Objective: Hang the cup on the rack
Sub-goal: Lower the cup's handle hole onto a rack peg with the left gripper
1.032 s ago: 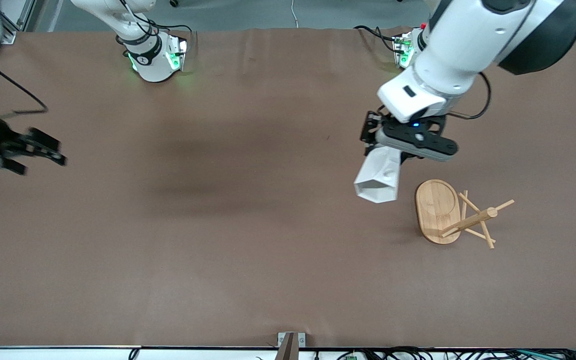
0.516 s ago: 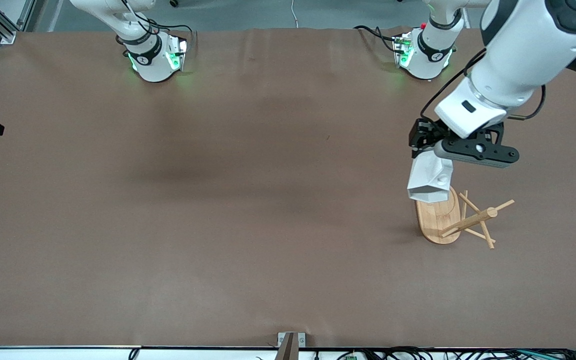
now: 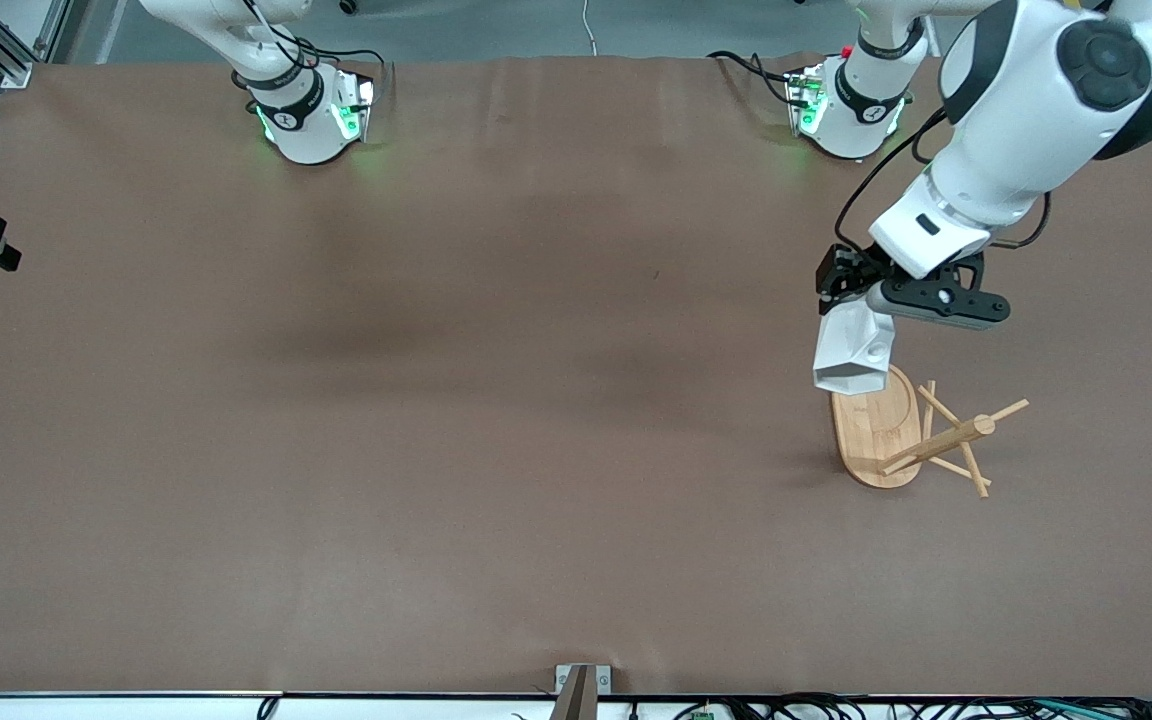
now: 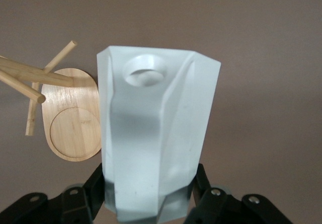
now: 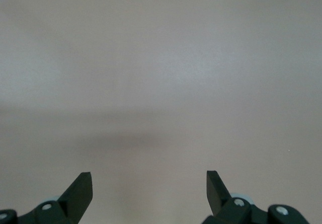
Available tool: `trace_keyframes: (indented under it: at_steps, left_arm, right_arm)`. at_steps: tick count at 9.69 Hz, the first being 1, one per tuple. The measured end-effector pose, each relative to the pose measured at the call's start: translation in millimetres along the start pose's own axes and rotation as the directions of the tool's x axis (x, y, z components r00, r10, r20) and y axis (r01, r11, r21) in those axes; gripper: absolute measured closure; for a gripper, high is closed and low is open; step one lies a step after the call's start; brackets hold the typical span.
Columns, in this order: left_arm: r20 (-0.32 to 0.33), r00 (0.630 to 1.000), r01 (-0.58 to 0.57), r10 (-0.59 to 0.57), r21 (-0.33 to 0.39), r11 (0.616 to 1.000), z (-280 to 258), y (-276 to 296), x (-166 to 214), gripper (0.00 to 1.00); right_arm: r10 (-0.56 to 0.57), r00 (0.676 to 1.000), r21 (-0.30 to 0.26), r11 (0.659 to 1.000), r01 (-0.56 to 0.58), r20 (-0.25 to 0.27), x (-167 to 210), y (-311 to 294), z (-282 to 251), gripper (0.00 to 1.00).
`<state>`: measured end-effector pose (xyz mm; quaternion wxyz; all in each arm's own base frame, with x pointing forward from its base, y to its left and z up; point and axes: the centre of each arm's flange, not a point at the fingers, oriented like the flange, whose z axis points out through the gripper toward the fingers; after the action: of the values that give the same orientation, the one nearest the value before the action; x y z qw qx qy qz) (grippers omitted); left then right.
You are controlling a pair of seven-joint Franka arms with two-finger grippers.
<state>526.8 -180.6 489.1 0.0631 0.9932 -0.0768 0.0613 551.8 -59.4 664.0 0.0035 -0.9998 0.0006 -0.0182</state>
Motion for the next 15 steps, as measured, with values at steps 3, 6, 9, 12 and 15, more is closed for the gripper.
trace_keyframes:
  at_steps: [3,6,9,12,15]
  left_arm:
    - [0.054,0.996,-0.076,0.076,0.003,0.997,51,-19,-17,0.29]
    - [0.066,0.989,-0.13,0.13,-0.004,0.991,66,-40,-13,0.29]
    - [0.067,0.983,-0.173,0.173,-0.008,0.985,78,-62,-8,0.29]
    - [0.051,0.98,-0.194,0.194,-0.007,0.981,75,-65,-3,0.29]
    - [0.042,0.978,-0.202,0.202,-0.002,0.979,71,-80,0,0.29]
  right_arm:
    - [-0.003,1.0,0.0,1.0,0.003,-0.005,2,-2,8,0.0]
    - [-0.003,1.0,0.005,1.0,0.003,-0.024,-16,-2,15,0.0]
    - [-0.002,0.999,0.008,1.0,0.003,-0.033,-25,-2,12,0.0]
    - [-0.004,0.999,0.006,1.0,0.004,-0.049,-26,-3,6,0.0]
    - [-0.001,0.998,0.005,1.0,0.001,-0.069,-27,-3,-3,0.0]
